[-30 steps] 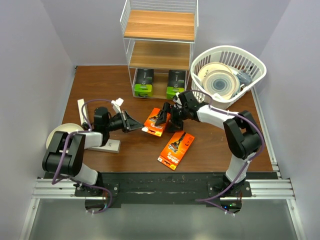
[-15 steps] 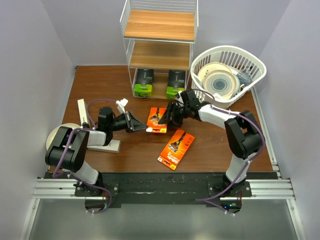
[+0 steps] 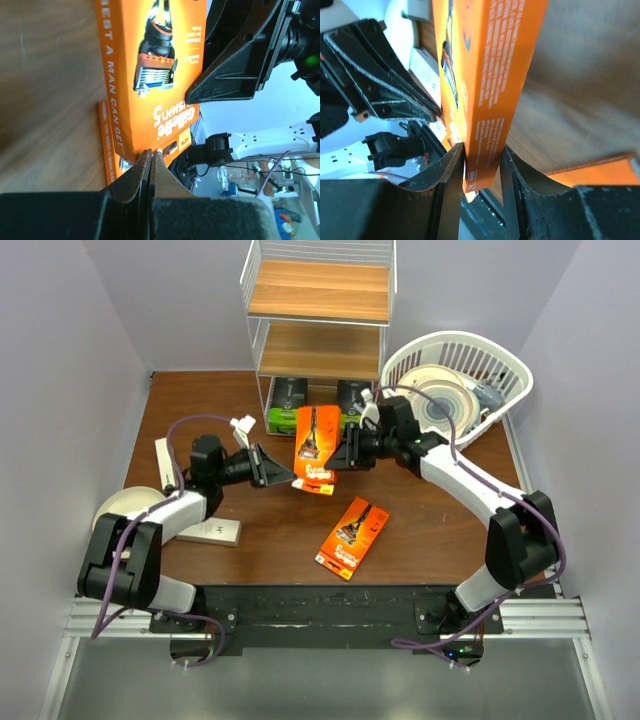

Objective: Place and organize the shaving razors onto the shelf

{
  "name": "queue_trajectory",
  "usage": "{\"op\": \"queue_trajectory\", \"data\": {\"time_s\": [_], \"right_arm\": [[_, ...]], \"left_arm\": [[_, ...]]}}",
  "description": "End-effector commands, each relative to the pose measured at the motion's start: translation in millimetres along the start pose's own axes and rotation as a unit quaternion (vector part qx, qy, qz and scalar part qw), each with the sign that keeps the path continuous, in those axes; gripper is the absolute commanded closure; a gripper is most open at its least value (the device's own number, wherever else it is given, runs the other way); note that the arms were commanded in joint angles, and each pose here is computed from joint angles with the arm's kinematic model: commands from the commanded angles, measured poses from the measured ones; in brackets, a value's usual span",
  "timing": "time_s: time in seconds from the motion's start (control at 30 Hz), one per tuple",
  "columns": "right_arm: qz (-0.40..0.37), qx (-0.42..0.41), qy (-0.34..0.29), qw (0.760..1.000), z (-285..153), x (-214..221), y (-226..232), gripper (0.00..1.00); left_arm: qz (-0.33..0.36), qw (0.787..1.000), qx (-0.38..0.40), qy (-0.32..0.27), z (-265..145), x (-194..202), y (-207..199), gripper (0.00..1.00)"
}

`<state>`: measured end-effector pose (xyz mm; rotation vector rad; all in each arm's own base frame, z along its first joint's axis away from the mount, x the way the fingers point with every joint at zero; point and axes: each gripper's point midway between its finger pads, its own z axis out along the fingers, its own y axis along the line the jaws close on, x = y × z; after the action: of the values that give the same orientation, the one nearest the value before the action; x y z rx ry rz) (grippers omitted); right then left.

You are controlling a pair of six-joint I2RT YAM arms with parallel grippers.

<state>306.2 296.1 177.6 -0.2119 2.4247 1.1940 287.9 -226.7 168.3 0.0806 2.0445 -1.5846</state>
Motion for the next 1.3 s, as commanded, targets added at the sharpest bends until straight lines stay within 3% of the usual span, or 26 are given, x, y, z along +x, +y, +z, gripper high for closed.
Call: {"op": "queue_trajectory", "data": {"time_s": [0.0,0.17,0.33,0.67,0.8,0.83,0.93,1.2,1.27], "right_arm": [[-0.098,-0.056,-0.021,0.993,-30,-17,52,0.68],[-0.117,-0.06,-0.057,0.99,-38,-42,63,0.68],[-0.108,-0.055,-0.108,0.987,-38,-91,51,0.68],[-0.085,-0.027,-0.163,0.983,-48,-152,18,0.68],[-0.085,-0.04,-0.165,0.982,-50,-157,21,0.68],[-0.085,-0.042,-0.166,0.982,-51,-159,21,0.68],[-0.086,-0.052,-0.163,0.981,-51,-162,25,0.69],[-0.083,-0.062,-0.154,0.983,-51,-161,29,0.68],[-0.08,-0.064,-0.152,0.983,-51,-159,29,0.68]], "left_arm": [[0.145,0.986,0.067,-0.044,5,-62,-77,1.0],[0.196,0.975,0.08,-0.066,13,-108,-111,1.0],[0.2,0.973,0.081,-0.085,28,-141,-114,1.0],[0.193,0.972,0.087,-0.101,48,-155,-109,1.0],[0.215,0.968,0.068,-0.11,36,-152,-112,0.89],[0.212,0.969,0.059,-0.108,34,-148,-105,0.78],[0.215,0.97,0.02,-0.108,28,-141,-83,0.61],[0.185,0.977,0.009,-0.108,37,-131,-44,0.44],[0.185,0.976,0.02,-0.114,40,-135,-44,0.35]]}}
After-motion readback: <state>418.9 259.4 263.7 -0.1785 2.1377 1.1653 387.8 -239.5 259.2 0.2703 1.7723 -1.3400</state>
